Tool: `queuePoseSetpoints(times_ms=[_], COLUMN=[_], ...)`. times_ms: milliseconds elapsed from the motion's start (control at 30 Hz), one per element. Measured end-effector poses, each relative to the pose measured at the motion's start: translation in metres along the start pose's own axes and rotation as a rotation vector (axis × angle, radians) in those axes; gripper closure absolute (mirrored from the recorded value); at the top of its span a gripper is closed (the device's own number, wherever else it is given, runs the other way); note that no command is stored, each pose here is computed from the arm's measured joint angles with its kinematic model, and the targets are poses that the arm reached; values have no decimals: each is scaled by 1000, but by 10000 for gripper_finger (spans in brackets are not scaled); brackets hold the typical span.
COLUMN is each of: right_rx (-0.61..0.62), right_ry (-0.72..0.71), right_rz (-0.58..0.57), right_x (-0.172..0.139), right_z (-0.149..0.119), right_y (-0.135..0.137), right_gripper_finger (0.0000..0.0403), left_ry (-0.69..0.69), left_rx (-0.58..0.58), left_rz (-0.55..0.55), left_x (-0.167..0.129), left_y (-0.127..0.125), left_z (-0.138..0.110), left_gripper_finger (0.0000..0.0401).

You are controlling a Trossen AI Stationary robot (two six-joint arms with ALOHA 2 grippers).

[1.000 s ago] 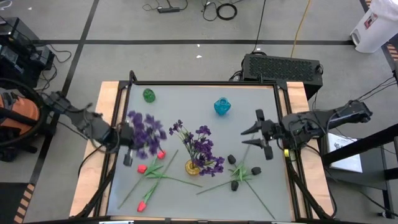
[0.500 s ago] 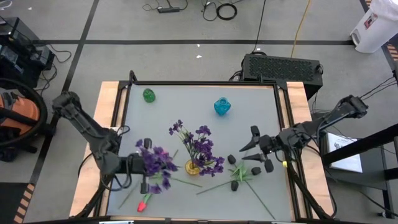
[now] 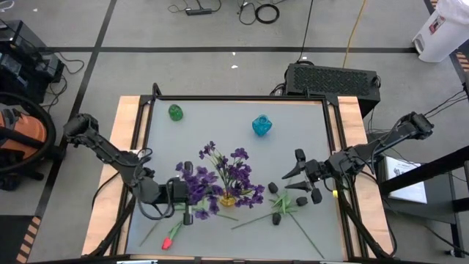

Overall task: Sort flowers into vase by color
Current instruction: Put the violet flower into the yellow vase

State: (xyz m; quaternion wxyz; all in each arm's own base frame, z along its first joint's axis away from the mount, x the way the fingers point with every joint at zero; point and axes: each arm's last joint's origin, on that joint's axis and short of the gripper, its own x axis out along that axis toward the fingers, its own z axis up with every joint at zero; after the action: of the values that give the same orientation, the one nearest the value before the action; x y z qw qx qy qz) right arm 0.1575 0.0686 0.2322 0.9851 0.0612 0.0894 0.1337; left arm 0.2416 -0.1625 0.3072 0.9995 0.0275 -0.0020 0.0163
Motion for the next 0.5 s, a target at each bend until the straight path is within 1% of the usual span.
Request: queuePoseSetpoints(times_ms=[100,500], right_rx=[0,-3], right_ry=[0,7], right_rz=[0,11], right_x=[0,0], right_z=[0,-1], right_y=[0,2], right_gripper_finger=[261,261], left_ry=[15,41], left_rx=[-13,3], left_rz=[4,24], left_x=[4,11], left_y=[-1,1], left_z=[-5,-12], left_gripper_finger=[388,388])
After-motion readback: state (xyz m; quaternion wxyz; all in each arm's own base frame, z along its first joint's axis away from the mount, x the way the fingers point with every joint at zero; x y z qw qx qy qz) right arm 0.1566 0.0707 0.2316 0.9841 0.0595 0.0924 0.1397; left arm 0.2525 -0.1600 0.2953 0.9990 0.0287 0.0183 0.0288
